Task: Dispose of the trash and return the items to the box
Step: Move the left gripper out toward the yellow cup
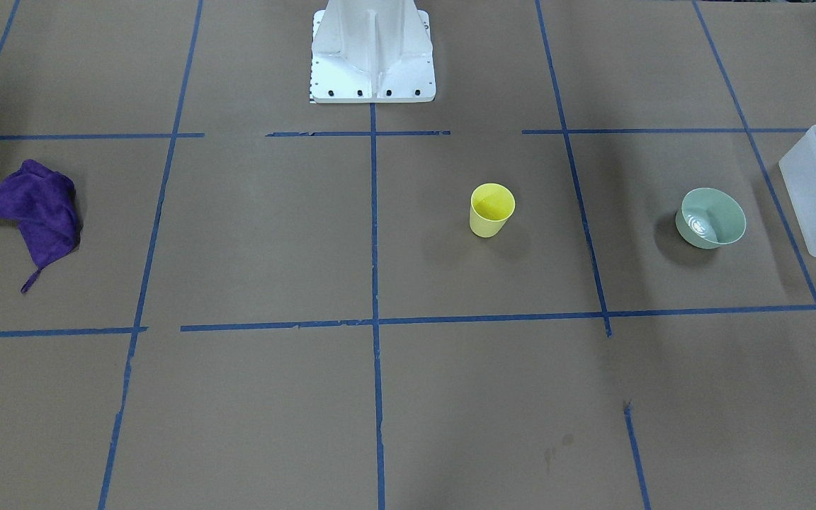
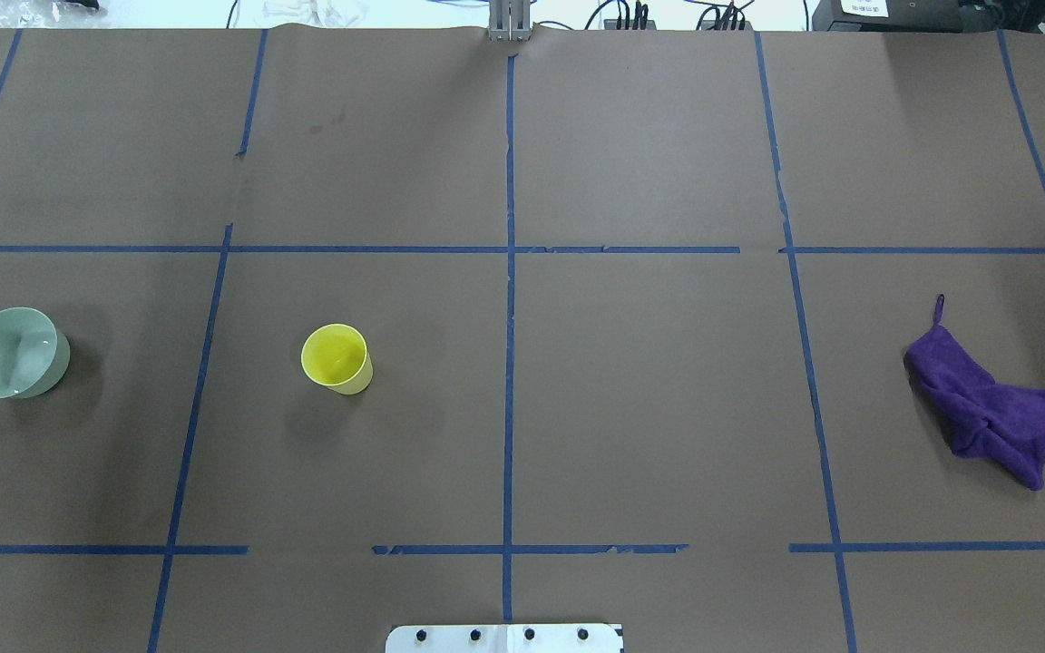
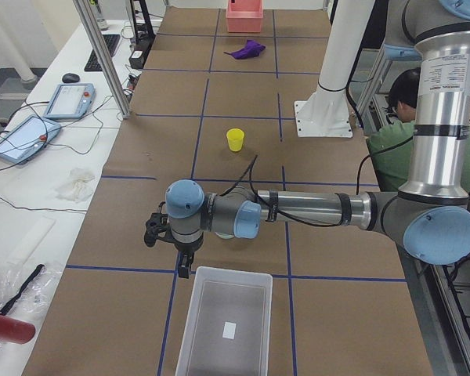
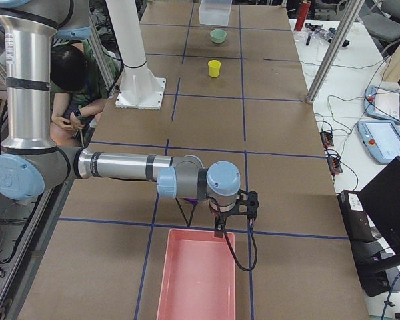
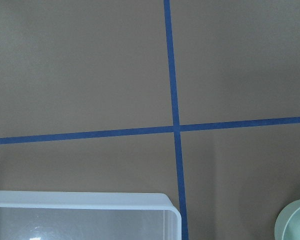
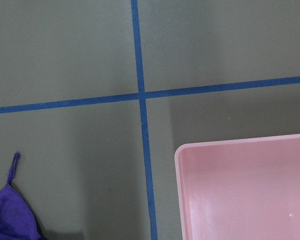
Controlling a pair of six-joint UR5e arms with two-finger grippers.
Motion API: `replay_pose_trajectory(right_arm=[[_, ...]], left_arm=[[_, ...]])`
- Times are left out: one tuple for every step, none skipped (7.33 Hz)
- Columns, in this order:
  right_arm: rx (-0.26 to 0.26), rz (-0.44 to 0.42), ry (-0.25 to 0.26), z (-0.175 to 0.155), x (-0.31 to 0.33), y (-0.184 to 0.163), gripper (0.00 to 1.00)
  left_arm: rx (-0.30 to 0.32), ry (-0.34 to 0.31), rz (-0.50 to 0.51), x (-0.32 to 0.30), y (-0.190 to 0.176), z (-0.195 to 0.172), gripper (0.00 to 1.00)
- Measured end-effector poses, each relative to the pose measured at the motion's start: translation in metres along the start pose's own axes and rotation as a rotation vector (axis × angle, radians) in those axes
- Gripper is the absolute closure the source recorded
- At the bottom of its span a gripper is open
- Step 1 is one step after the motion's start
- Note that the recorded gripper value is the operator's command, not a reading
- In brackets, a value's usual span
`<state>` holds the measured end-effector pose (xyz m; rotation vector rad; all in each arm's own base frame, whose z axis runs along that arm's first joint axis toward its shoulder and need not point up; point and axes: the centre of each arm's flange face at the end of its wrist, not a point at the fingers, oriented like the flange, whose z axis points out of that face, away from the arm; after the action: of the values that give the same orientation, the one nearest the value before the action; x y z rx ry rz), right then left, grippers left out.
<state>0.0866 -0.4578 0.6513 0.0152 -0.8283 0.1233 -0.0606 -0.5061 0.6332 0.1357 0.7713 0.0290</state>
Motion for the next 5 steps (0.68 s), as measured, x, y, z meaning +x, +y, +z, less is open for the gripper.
replay_pose_trajectory(right_arm=[[0.001,-0.002,0.001,0.000,-0.001,-0.001,0.00],[0.004,-0.007,0.001,-0.002,-0.003,-0.002,0.00],[0.010,-0.014,0.000,-0.005,-0.006,-0.003,0.00],[0.016,-0.020,-0.003,-0.008,-0.010,-0.003,0.00],[0.018,-0.023,-0.004,-0.010,-0.013,-0.003,0.00]], left_arm=[[0.010,0.001,0.011,0.005,-0.002,-0.004,0.00],[0.043,0.003,0.043,0.022,-0.009,-0.020,0.00],[0.091,0.012,0.071,0.054,-0.019,-0.041,0.00],[0.136,0.036,0.075,0.101,-0.029,-0.059,0.00],[0.156,0.072,0.068,0.157,-0.031,-0.066,0.00]])
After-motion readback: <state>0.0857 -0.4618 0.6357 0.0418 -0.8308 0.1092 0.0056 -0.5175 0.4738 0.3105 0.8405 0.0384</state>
